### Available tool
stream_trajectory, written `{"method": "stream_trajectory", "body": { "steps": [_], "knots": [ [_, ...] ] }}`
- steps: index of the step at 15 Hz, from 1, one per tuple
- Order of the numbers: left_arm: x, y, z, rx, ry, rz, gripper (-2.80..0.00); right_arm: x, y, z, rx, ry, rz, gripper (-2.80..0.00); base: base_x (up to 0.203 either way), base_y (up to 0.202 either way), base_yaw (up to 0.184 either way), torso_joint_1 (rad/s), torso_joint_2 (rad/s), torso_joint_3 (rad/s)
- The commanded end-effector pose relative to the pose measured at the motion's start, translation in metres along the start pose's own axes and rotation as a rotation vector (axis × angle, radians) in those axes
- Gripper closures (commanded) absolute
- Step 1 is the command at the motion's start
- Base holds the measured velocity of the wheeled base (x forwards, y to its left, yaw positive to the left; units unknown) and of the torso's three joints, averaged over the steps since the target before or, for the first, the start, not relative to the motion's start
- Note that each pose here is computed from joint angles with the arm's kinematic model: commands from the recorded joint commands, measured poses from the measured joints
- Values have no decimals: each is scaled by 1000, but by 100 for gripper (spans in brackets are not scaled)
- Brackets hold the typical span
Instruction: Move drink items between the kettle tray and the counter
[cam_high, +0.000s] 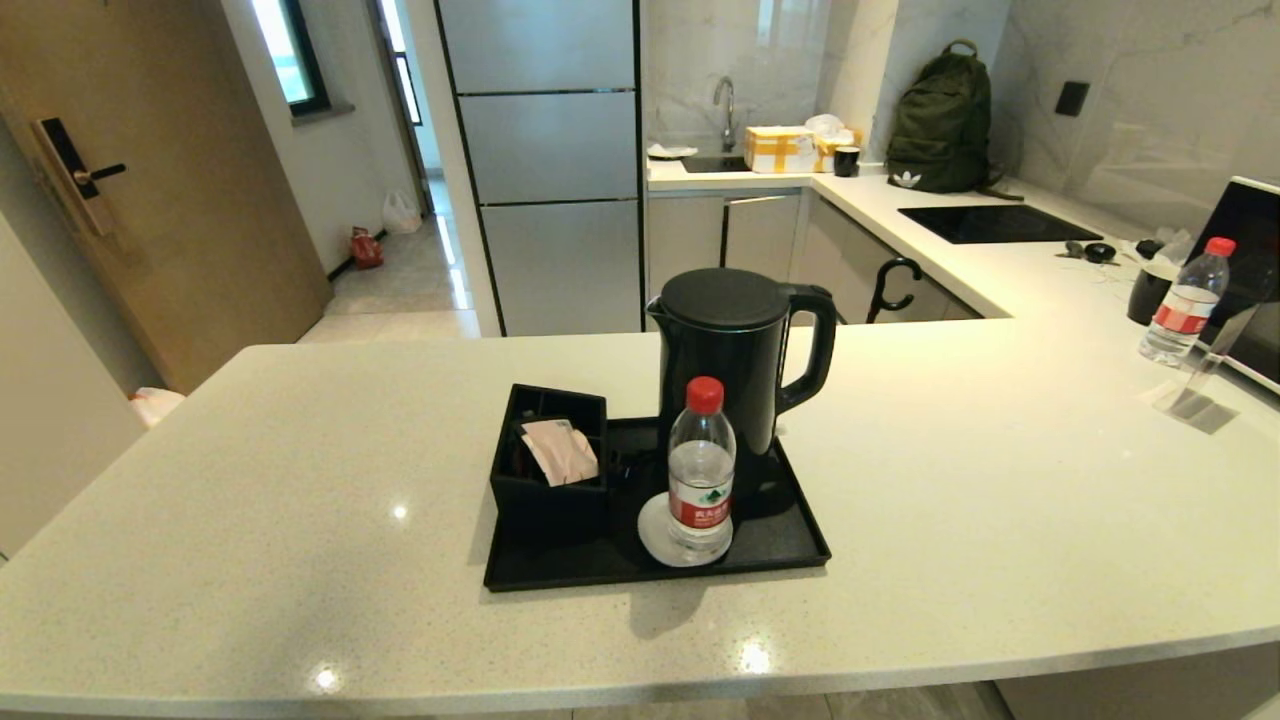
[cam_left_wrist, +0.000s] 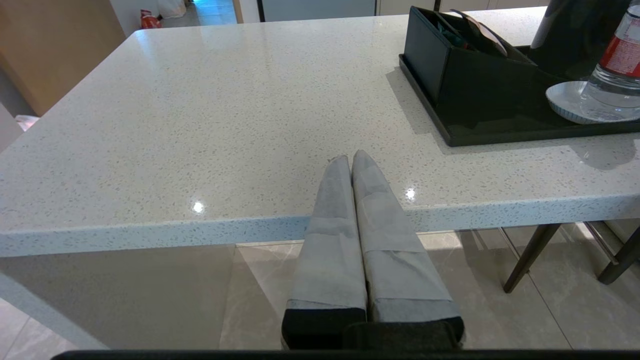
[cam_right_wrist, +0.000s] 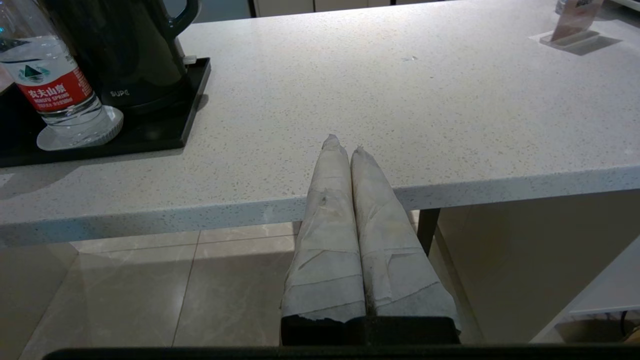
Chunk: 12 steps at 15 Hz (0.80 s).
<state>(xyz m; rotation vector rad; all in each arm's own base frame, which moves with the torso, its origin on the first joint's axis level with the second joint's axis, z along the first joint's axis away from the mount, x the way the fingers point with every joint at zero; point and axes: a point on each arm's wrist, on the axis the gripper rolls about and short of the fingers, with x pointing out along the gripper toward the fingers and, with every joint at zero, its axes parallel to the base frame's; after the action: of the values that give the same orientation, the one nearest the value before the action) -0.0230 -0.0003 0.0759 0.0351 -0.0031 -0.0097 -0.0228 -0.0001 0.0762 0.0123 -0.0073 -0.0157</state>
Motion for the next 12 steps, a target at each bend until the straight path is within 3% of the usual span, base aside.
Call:
{"method": "stream_trajectory", "body": {
  "steps": [1, 12],
  "knots": [
    [0, 0, 0, 0, 1, 0, 0, 0, 0, 0, 0, 1, -1, 0, 0, 0, 0, 0, 0, 0],
    [0, 0, 0, 0, 1, 0, 0, 0, 0, 0, -2, 4, -2, 0, 0, 0, 0, 0, 0, 0]
  ]
}}
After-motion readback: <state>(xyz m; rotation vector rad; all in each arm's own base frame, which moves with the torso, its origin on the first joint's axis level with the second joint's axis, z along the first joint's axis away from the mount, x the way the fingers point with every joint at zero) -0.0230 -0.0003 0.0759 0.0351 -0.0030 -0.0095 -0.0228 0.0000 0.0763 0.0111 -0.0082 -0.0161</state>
